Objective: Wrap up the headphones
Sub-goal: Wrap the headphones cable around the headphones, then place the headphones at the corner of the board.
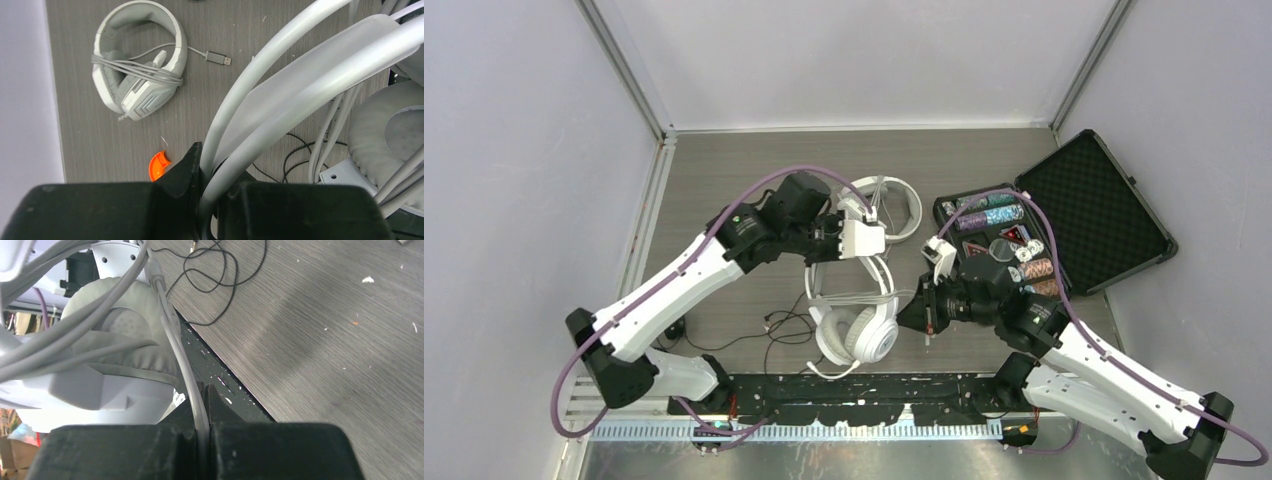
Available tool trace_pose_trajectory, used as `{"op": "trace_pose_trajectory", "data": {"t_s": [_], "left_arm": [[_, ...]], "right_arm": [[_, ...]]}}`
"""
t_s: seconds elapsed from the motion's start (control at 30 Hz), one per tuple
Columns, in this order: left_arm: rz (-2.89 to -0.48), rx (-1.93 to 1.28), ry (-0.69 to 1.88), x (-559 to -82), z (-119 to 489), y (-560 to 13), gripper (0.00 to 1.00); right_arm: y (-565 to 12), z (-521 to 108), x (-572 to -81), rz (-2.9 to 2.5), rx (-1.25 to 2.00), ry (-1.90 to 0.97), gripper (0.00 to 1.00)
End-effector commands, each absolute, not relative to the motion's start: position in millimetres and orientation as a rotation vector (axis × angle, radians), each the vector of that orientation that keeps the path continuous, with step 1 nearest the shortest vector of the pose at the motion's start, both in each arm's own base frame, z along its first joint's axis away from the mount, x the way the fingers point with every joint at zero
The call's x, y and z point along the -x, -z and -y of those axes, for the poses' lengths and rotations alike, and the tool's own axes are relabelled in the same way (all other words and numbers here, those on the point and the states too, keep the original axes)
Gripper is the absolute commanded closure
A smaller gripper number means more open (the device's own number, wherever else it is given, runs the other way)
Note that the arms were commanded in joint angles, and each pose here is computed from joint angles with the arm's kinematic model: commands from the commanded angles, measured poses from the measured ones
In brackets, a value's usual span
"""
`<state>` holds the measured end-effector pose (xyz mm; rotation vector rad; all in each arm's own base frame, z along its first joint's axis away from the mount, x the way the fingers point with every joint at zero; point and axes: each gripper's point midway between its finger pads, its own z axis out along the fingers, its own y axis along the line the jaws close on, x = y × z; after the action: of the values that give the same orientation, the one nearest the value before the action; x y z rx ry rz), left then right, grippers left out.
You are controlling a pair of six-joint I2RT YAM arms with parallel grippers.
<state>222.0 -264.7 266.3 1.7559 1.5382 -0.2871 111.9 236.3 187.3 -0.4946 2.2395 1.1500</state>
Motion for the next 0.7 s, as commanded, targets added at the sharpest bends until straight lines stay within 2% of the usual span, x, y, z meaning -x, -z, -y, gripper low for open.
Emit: {"op": "trace_pose_trajectory", "data": {"t_s": [0.0, 0.2, 0.67], "left_arm": [[-1.695, -2.025, 0.103, -220, 217, -206, 1.00], [-1.676, -2.125, 0.150, -226, 239, -170, 1.00], [-1.536, -2.321, -0.010, -255, 279, -112, 1.00]], "right_arm": [[-192, -224, -131, -2.194, 0.272, -1.100, 0.99], [-165, -214, -137, -2.203, 0.152, -1.061, 0.99], [-108, -203, -139, -2.275, -0.070, -1.035, 0.99]]}}
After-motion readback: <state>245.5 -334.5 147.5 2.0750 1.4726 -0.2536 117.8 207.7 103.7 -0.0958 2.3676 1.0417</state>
